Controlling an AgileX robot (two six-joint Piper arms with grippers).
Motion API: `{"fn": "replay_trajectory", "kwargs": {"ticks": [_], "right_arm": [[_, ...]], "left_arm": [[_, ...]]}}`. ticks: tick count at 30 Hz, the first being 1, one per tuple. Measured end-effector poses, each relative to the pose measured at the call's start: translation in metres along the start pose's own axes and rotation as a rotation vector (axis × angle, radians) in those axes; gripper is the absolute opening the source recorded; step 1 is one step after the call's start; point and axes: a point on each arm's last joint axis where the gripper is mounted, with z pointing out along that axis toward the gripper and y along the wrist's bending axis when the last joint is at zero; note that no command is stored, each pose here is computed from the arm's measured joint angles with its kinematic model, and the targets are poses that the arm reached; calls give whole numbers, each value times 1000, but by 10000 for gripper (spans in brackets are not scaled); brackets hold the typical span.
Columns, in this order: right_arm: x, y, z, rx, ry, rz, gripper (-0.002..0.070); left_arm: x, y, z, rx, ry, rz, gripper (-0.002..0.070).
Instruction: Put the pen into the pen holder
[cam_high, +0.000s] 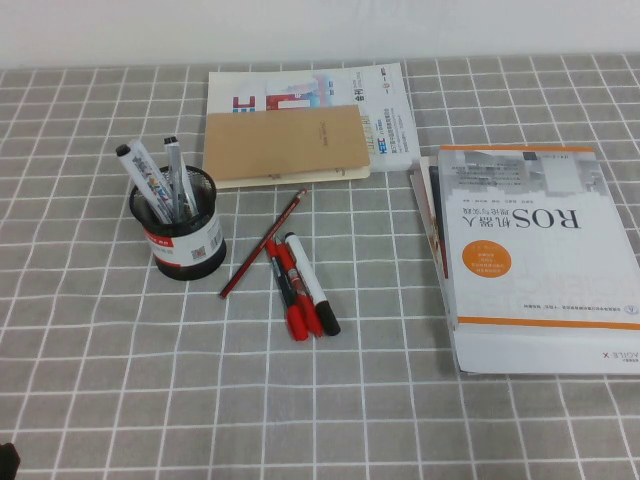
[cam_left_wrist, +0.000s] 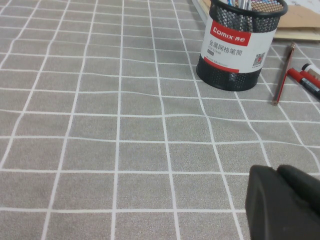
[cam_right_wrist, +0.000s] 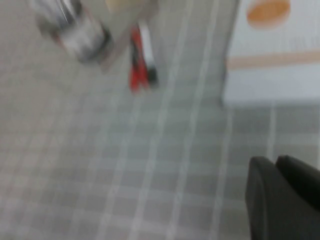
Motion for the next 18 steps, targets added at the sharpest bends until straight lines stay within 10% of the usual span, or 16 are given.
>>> {"fn": "replay_trajectory", "kwargs": {"ticks": [18], "right_arm": [[-100,53,162,218,845,-288,-12]], "left_arm": [[0,0,0,0,0,0,-5]]}}
